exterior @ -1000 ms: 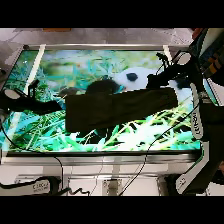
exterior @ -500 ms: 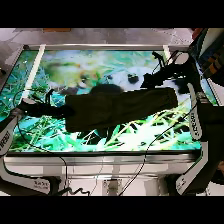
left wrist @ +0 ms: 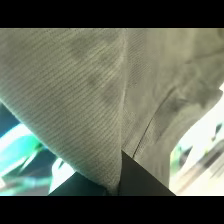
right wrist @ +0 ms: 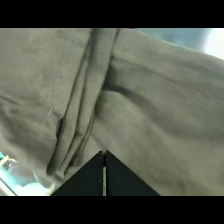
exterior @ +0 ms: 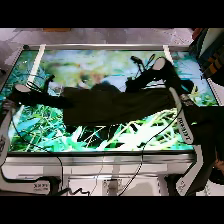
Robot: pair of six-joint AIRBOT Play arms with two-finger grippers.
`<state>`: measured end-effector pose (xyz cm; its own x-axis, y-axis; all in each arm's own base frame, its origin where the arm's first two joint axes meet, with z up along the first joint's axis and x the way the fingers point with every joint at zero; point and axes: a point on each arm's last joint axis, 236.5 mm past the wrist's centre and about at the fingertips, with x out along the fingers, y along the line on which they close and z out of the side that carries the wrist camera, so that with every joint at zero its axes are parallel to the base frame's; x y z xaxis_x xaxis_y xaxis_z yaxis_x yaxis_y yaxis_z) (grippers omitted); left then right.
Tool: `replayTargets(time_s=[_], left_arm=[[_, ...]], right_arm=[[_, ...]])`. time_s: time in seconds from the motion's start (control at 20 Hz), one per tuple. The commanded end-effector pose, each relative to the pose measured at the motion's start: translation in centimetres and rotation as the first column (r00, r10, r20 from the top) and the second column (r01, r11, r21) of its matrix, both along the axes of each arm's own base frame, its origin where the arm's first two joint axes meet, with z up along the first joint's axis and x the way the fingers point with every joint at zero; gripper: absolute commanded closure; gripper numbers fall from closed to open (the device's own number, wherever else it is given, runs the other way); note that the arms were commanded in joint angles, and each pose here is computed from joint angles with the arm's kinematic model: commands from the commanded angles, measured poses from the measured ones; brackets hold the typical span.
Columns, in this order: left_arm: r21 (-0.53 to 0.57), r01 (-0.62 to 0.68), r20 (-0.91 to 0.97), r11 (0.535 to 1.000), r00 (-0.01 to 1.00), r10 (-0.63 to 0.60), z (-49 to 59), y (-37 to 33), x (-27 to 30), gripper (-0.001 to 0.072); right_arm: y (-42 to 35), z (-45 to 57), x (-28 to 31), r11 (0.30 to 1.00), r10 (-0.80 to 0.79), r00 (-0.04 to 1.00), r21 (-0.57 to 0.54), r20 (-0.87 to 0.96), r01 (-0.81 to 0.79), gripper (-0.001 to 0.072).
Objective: Fold the clothes and pants, and hang the long-sleeved shirts on hangers.
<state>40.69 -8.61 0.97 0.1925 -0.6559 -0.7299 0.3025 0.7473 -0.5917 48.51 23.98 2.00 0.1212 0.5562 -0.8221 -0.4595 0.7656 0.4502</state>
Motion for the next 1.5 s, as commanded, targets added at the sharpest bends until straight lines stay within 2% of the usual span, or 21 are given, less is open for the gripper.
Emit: replayTargets(time_s=[0.0,0.15,0.25,0.35,0.45,0.5,0.6,0.75,0.85,0.95,1.05,1.15,1.3,1.45], left_arm=[[0.159,0.031,0.068,0.987,0.997,-0.043,5.8,2.2,-2.6,0.0699],[0.278,-0.027,0.207,0.960,0.978,-0.033,10.6,4.5,-4.3,0.0699],[0.345,-0.078,0.286,0.935,0.958,-0.025,13.3,5.9,-5.6,0.0699],[0.421,-0.131,0.338,0.897,0.941,-0.021,15.1,7.7,-6.9,0.0698],[0.511,-0.178,0.362,0.841,0.932,-0.022,16.0,9.9,-7.9,0.0699],[0.540,-0.193,0.368,0.820,0.929,-0.023,16.3,10.7,-8.3,0.0699],[0.537,-0.197,0.377,0.820,0.926,-0.025,16.6,10.5,-8.5,0.0698],[0.415,-0.154,0.393,0.897,0.919,-0.024,17.0,7.2,-7.8,0.0699],[0.253,-0.130,0.389,0.959,0.921,0.022,17.8,3.9,-7.1,0.0698],[0.074,-0.108,0.352,0.991,0.933,0.075,18.7,0.9,-6.3,0.0698],[-0.042,-0.054,0.315,0.998,0.947,0.065,18.6,-1.9,-5.4,0.0698],[-0.095,-0.008,0.267,0.995,0.963,0.033,17.1,-4.9,-4.1,0.0698],[-0.118,0.042,0.235,0.992,0.972,-0.013,13.2,-11.5,-1.3,0.0698],[-0.118,0.066,0.281,0.991,0.959,-0.030,9.8,-19.0,0.7,0.0699]], right_arm=[[6.4,-1.7,-0.9,1.000,-0.003,0.999,0.024,0.043,0.002,0.0677],[13.0,-4.1,-3.9,0.998,-0.025,1.000,0.055,0.004,0.025,0.0677],[19.0,-4.7,-6.8,0.990,-0.032,0.999,0.135,-0.039,0.037,0.0677],[25.2,-4.5,-10.4,0.971,-0.008,0.997,0.239,-0.072,0.025,0.0678],[29.7,-4.7,-13.7,0.953,0.010,0.997,0.303,-0.082,0.015,0.0678],[31.2,-4.8,-14.8,0.948,-0.002,0.996,0.318,-0.084,0.029,0.0678],[32.8,-4.7,-15.5,0.940,-0.022,0.998,0.339,-0.064,0.042,0.0678],[31.3,-5.0,-14.2,0.952,-0.023,0.999,0.305,-0.040,0.034,0.0678],[27.3,-5.7,-12.0,0.977,-0.009,0.999,0.213,-0.036,0.017,0.0678],[21.0,-5.8,-8.9,0.996,-0.017,0.999,0.089,-0.037,0.020,0.0677],[13.9,-4.6,-5.3,0.997,-0.079,0.996,0.004,-0.035,0.079,0.0677],[7.1,-1.8,-1.8,0.984,-0.180,0.984,-0.012,-0.014,0.180,0.0677],[-2.0,4.2,2.1,0.940,-0.341,0.938,0.034,0.064,0.340,0.0677],[-9.2,9.3,3.0,0.902,-0.431,0.891,0.063,0.143,0.427,0.0677]])
